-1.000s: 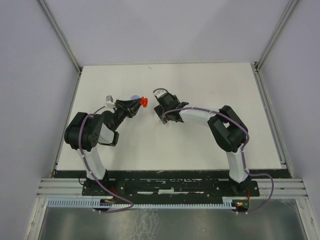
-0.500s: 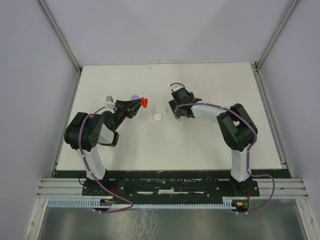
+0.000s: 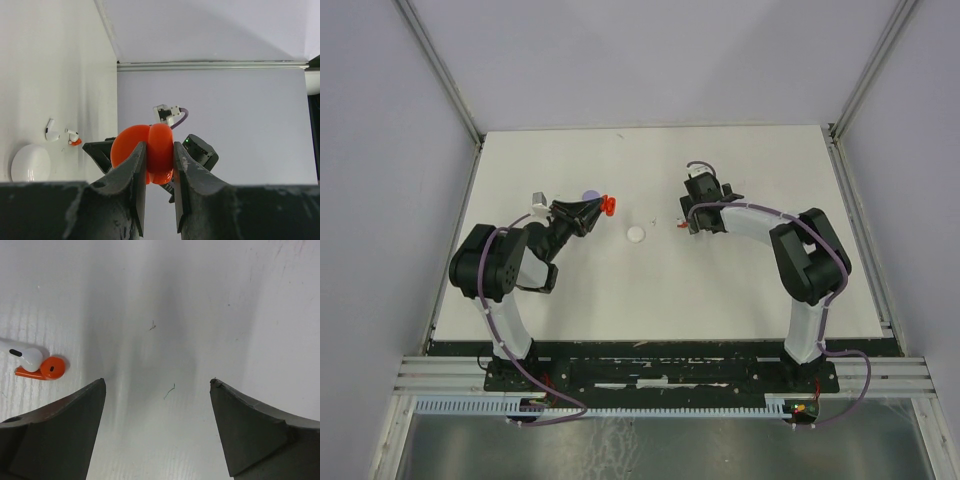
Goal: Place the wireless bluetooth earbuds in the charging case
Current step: Adjust the earbud at the center of the board.
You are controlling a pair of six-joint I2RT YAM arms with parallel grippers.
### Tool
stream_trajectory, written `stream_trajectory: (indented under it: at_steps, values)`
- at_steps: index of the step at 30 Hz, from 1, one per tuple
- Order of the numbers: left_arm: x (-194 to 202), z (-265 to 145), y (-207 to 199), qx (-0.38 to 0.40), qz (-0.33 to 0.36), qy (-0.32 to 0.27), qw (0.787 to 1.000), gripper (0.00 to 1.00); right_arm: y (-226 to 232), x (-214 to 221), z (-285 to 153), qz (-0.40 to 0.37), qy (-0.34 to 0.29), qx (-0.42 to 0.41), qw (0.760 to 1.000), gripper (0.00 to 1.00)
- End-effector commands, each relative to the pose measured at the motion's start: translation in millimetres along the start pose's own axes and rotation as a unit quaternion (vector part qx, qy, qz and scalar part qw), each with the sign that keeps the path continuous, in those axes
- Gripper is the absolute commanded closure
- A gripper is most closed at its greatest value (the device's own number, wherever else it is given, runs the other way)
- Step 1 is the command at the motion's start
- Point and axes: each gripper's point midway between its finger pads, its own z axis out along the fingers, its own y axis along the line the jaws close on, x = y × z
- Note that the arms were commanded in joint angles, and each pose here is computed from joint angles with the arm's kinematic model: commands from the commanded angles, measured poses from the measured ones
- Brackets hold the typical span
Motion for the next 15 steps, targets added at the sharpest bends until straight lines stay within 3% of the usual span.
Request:
stream_trajectory:
  at_steps: [1, 15]
  values:
    - [3.5, -3.0, -27.2, 0.059, 0.021, 0.01, 0.998, 0.97, -0.9, -20.1, -17.5, 0.034, -0.034, -0.019, 0.999, 0.07]
    - [3.7, -2.9, -26.7, 0.059, 0.021, 0.01, 0.998, 0.97, 10.1, -24.0, -6.2, 0.039, -0.023, -0.029, 0.999, 0.07]
